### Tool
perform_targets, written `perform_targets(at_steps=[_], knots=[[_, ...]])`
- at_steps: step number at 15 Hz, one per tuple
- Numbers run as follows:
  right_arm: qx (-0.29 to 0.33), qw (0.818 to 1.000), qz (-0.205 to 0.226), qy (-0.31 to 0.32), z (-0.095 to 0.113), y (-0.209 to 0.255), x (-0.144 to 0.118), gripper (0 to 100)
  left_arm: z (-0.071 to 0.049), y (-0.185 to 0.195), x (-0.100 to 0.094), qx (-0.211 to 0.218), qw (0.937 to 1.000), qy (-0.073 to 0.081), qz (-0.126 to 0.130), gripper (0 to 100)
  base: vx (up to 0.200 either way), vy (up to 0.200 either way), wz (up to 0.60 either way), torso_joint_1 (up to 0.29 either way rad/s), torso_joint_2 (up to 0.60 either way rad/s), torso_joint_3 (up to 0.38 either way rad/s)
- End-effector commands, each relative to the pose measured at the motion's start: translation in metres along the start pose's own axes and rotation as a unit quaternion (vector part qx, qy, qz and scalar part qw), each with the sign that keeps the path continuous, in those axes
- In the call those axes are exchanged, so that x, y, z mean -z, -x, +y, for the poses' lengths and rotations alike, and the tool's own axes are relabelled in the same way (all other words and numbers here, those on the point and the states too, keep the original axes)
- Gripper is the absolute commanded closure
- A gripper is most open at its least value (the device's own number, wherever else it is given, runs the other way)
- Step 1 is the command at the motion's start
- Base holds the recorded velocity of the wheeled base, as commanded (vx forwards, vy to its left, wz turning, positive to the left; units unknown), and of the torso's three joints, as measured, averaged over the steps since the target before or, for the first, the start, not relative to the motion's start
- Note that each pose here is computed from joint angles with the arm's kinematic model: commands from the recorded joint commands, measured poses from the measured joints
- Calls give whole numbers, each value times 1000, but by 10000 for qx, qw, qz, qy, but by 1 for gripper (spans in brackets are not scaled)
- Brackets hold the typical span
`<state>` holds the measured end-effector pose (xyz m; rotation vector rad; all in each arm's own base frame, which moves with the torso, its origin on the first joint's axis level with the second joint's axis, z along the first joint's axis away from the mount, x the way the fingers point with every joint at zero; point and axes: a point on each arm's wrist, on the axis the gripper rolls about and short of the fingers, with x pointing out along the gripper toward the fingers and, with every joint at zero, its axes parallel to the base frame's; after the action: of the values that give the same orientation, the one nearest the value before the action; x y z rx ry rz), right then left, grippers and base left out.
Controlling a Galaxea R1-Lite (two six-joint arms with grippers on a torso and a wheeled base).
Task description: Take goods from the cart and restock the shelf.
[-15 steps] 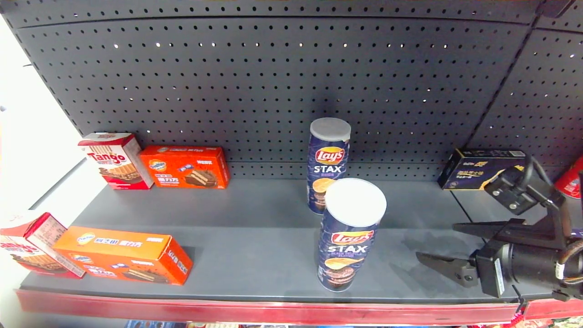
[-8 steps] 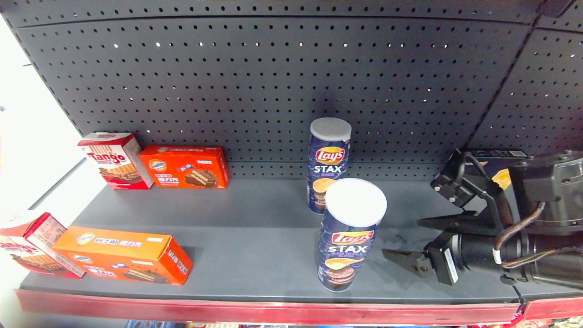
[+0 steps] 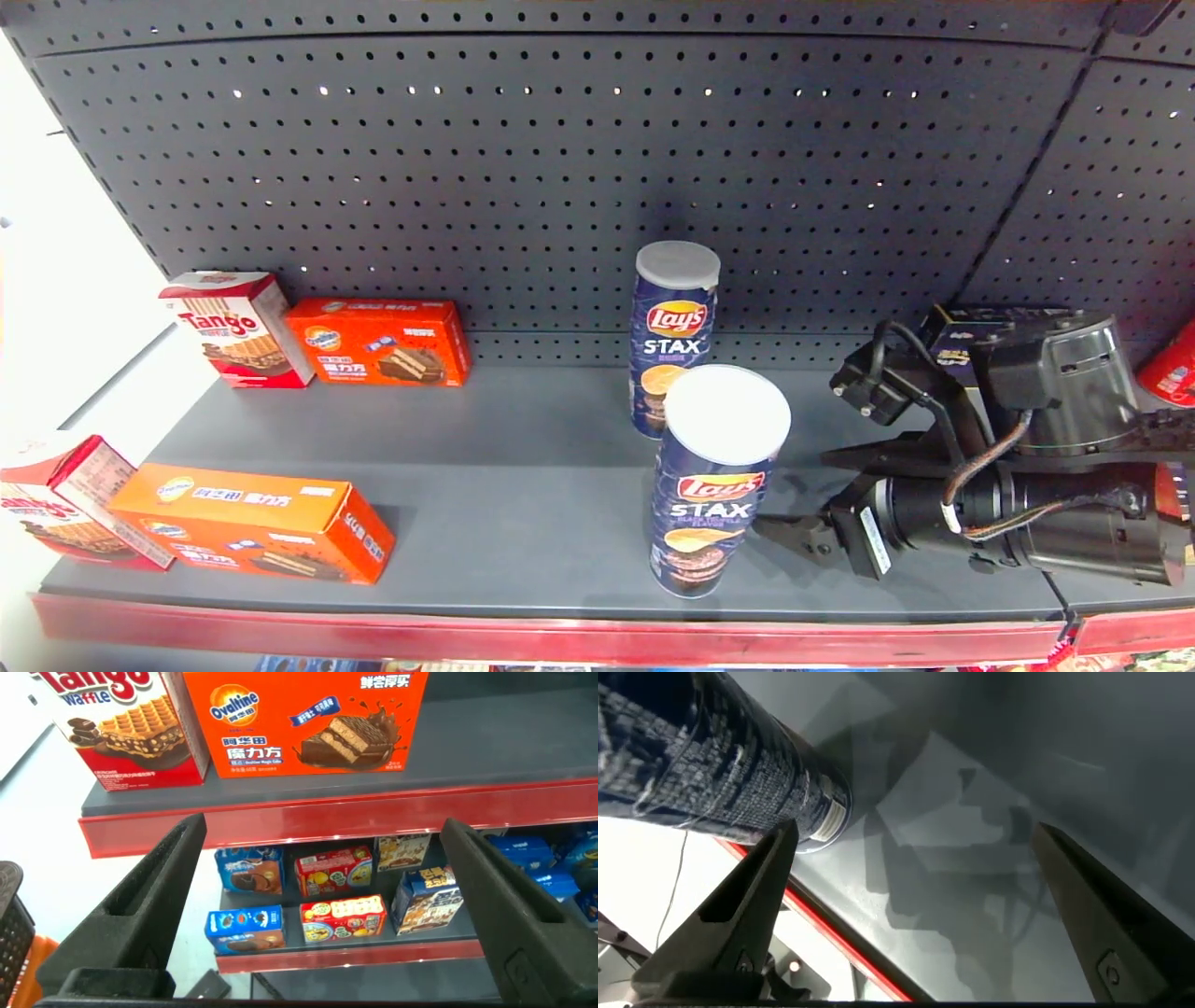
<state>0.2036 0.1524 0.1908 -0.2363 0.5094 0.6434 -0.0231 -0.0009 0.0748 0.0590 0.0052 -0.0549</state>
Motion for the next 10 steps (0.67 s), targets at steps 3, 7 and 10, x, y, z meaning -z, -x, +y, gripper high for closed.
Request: perform_targets(at_steps=[3, 7, 10], knots=[[-55, 10000, 47, 40, 4, -8, -2, 0, 0, 0, 0, 3, 10000, 5, 12, 0, 0, 0, 0, 0, 0, 0], [-56, 10000, 62, 40, 4, -11, -3, 0, 0, 0, 0, 3, 10000, 5, 12, 0, 0, 0, 0, 0, 0, 0], [-69, 9999, 69, 48, 4, -13, -4, 0, 0, 0, 0, 3, 10000, 5, 12, 0, 0, 0, 0, 0, 0, 0]])
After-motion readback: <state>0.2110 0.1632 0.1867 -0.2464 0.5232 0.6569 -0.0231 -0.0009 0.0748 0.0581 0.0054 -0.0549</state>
